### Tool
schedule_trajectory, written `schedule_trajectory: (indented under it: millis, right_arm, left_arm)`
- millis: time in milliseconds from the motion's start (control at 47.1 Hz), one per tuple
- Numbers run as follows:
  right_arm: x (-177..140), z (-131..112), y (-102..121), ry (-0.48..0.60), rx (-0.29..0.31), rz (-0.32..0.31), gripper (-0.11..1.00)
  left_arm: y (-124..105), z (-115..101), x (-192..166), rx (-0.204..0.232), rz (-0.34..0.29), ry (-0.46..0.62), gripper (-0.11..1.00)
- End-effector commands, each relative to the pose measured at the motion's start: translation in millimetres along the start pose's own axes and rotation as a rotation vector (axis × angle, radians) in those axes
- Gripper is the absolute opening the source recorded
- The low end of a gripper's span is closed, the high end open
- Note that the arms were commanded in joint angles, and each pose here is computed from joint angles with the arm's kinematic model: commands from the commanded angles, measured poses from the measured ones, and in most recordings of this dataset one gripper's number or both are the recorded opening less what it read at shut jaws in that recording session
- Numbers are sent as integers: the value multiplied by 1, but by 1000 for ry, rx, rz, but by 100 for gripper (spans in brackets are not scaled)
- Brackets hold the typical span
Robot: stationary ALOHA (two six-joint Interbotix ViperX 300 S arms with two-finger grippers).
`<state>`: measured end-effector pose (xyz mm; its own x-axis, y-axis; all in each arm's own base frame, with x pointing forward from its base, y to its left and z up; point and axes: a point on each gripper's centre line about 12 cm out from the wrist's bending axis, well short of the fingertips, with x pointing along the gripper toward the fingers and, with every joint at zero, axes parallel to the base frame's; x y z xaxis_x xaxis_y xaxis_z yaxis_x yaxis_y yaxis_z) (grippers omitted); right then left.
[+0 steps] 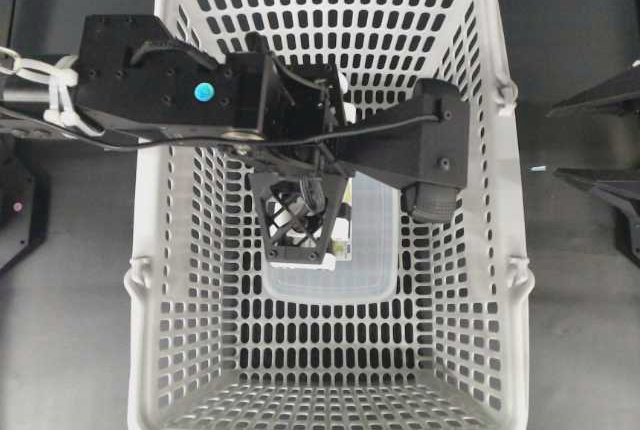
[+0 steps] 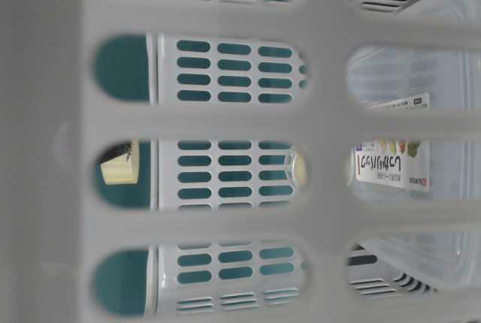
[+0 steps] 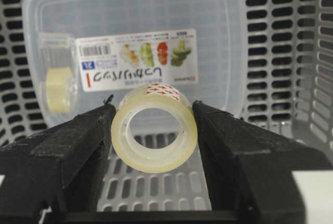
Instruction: Pick up the cellophane tape from the shopping basket with the left arm.
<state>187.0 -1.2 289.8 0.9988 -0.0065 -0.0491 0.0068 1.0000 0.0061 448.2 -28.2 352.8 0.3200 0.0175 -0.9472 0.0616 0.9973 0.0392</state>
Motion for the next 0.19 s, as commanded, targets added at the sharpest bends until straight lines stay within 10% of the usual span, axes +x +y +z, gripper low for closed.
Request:
schedule_trajectory:
  millis: [0,170]
  right_arm:
    - [1,4,0,-11,3,0,69]
    - [1,3,0,-9,3,0,69]
  left_arm:
    - [0,3,-14,5,4,-40,50]
    - [0,3,-14,5,4,-38,50]
